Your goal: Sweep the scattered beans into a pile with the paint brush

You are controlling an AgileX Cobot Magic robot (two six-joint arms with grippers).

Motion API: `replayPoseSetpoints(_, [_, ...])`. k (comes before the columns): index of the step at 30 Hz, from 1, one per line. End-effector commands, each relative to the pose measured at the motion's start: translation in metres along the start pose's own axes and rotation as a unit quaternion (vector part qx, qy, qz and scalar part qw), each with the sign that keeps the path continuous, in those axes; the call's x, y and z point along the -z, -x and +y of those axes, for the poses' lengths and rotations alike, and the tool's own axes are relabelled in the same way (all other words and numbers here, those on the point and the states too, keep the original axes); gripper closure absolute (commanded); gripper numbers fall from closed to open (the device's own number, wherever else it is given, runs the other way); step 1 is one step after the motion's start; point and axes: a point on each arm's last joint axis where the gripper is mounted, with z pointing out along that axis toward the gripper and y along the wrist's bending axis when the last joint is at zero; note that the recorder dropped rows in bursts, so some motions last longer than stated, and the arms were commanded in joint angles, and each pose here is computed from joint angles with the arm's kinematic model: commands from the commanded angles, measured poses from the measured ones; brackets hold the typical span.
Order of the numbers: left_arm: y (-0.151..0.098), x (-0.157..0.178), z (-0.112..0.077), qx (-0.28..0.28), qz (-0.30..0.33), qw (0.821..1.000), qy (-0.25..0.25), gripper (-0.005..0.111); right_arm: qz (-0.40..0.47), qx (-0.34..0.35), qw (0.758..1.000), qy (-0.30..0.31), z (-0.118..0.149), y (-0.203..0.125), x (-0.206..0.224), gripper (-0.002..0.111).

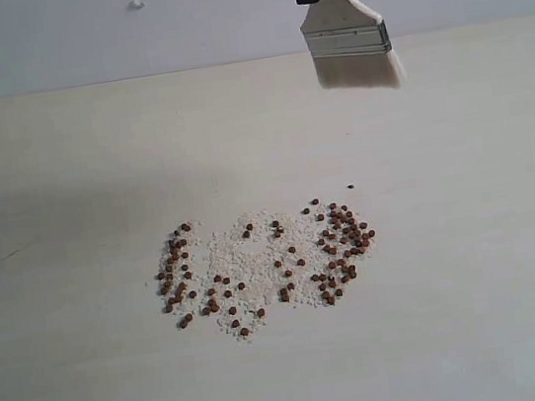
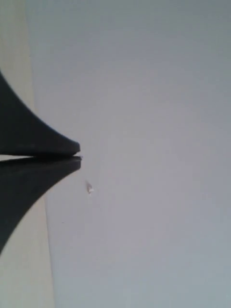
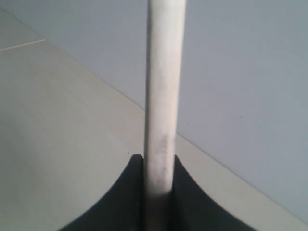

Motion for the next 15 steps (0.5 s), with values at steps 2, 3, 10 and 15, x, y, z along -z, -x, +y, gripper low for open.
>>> replayPoseSetpoints(2, [0.003,0.028,0.003,0.044,0.036,0.998,-0.015,0.107,-0.010,-0.025,1.000,0.007,0.002,0.004,0.005,0.108])
replayPoseSetpoints(3, [0.005,0.034,0.003,0.041,0.042,0.998,-0.022,0.107,-0.013,-0.025,1.000,0.010,0.003,0.006,0.006,0.108])
replayPoseSetpoints(10, [0.032,0.081,0.008,0.010,-0.008,0.998,-0.056,0.107,-0.019,-0.018,1.000,0.014,0.004,0.009,0.008,0.108])
replayPoseSetpoints(15, [0.033,0.116,0.008,0.021,-0.028,0.995,-0.092,0.107,-0.020,-0.018,0.999,0.017,0.005,0.009,0.008,0.108])
